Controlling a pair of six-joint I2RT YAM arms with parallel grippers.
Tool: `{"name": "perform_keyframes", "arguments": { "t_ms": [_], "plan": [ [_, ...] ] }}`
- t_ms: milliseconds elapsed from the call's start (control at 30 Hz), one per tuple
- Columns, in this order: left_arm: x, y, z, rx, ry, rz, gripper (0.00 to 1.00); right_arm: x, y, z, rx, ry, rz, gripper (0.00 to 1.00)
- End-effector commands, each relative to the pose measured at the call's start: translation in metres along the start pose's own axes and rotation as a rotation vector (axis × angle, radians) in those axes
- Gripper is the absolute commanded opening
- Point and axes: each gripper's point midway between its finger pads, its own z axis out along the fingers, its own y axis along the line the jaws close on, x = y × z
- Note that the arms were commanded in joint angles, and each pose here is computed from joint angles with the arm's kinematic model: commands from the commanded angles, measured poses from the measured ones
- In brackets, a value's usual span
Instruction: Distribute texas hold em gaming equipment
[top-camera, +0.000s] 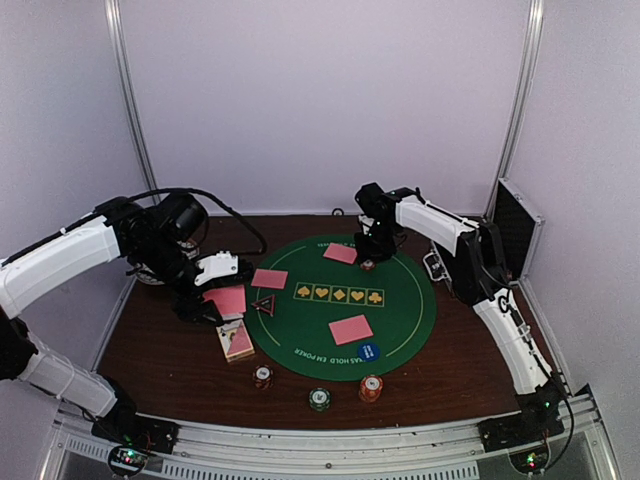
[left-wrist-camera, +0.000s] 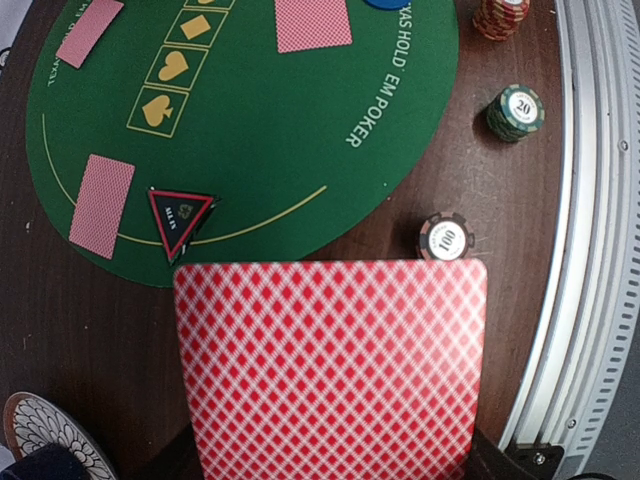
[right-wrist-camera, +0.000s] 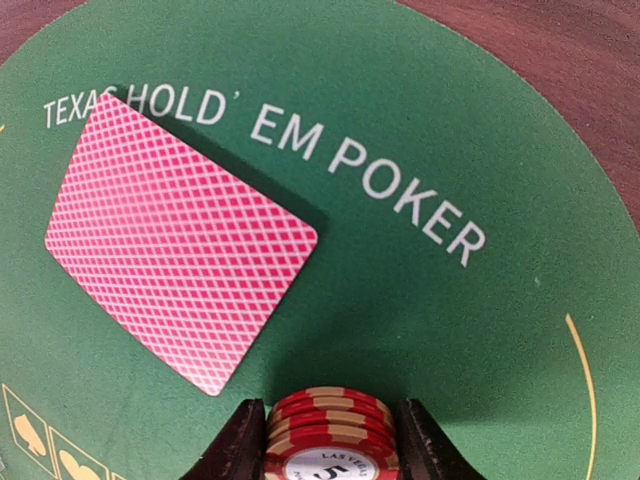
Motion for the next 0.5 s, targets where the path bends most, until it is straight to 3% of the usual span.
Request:
{"name": "perform_keyframes", "arguments": {
  "t_ms": [0,233,467],
  "plan": [
    [-0.015,0.004,-0.009,-0.016,-0.053,0.015,0.0,-0.004,0.004,0.01,-0.028,-0.011,0.014,0.42],
    [-0.015,0.004,-0.01,-0.021,-0.054,0.016,0.0,-0.023,0.011,-0.033,-0.047,-0.079,-0.002,0.67],
    [-0.014,0.005,-0.012,-0.031,-0.055,0.013,0.0,-0.024,0.025,-0.107,-0.068,-0.142,-0.032,0.71]
  ]
}}
